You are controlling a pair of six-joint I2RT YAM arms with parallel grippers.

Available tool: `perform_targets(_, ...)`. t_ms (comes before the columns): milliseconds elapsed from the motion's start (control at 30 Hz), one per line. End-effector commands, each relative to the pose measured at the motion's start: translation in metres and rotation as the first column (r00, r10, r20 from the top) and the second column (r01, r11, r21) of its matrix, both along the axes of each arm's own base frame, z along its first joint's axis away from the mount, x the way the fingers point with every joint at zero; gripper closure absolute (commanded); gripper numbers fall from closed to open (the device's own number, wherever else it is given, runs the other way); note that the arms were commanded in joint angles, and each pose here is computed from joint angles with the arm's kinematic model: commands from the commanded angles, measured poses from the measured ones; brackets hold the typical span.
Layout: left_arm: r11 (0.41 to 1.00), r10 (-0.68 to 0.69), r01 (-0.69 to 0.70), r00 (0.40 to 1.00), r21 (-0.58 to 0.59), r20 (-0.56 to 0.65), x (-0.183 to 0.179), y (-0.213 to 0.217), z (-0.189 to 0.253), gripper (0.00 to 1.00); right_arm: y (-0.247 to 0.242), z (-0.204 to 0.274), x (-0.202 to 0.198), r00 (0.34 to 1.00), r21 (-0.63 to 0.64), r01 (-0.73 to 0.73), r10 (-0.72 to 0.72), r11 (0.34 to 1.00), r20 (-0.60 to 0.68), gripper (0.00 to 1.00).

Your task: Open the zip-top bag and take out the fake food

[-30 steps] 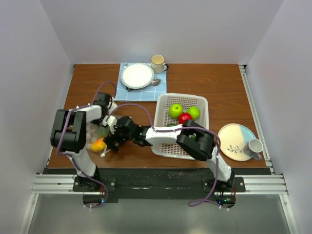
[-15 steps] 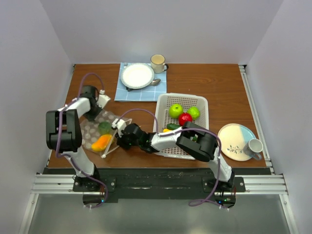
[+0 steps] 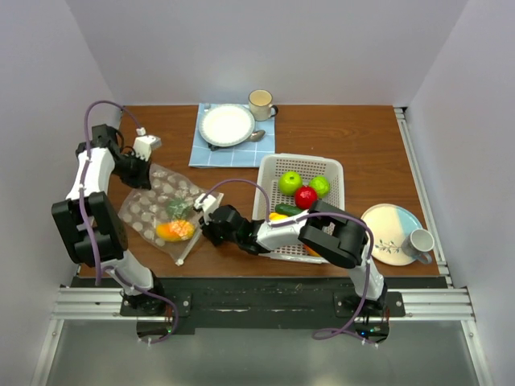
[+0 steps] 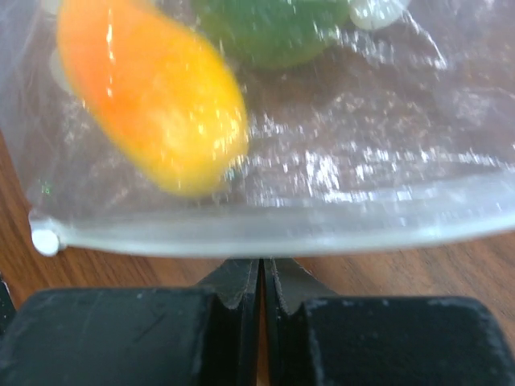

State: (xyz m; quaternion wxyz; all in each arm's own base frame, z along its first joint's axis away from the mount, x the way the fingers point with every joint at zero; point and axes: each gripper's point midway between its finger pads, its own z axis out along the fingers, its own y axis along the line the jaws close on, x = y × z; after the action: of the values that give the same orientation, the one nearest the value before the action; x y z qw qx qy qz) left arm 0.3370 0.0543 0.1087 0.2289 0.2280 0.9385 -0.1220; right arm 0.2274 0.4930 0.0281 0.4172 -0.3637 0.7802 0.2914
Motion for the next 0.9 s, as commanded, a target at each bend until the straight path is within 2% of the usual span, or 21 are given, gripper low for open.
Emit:
perform_targets(0, 0.992, -0.035, 0.031, 0.999, -0.125, -0.033, -0.011, -0.023, 0.013, 1.00, 0.008, 0.036, 0.008, 0.999, 0.075, 0.032, -0.035, 0.997, 0.035, 0.77)
perform_targets(67, 0.993, -0.056, 0.049, 0.997, -0.111, -0.054, -0.011, -0.030, 0.014, 1.00, 0.007, 0.037, 0.008, 0.999, 0.076, 0.029, -0.032, 0.997, 0.038, 0.59)
perform_targets(100, 0.994, -0.051, 0.046, 0.997, -0.097, -0.055, -0.010, -0.032, 0.016, 1.00, 0.008, 0.042, 0.008, 0.998, 0.086, 0.025, -0.029, 0.996, 0.047, 0.45)
perform_targets(200, 0.997, -0.070, 0.070, 0.997, -0.026, -0.020, -0.001, -0.045, 0.022, 1.00, 0.008, 0.045, 0.003, 0.997, 0.097, -0.006, -0.001, 0.995, 0.072, 0.30)
perform_targets(267, 0.995, -0.098, 0.098, 0.995, 0.003, -0.021, 0.005, -0.064, 0.023, 1.00, 0.010, 0.045, -0.003, 0.996, 0.086, -0.024, 0.016, 0.996, 0.091, 0.24)
perform_targets(400, 0.989, -0.146, 0.143, 0.988, -0.046, -0.051, 0.011, -0.102, 0.027, 1.00, 0.014, 0.052, -0.007, 0.991, 0.081, -0.042, 0.031, 0.996, 0.133, 0.18)
perform_targets(533, 0.981, -0.186, 0.184, 0.982, -0.062, -0.035, 0.018, -0.125, 0.054, 1.00, 0.014, 0.057, -0.012, 0.986, 0.082, -0.045, 0.031, 0.996, 0.167, 0.16)
perform_targets(700, 0.982, -0.187, 0.187, 0.982, -0.022, -0.009, 0.018, -0.121, 0.082, 1.00, -0.001, 0.055, -0.008, 0.980, 0.081, 0.015, -0.030, 0.997, 0.194, 0.16)
perform_targets(867, 0.977, -0.205, 0.208, 0.976, 0.043, -0.068, -0.005, -0.118, 0.066, 1.00, -0.012, 0.054, -0.007, 0.976, 0.071, 0.036, -0.050, 0.997, 0.211, 0.16)
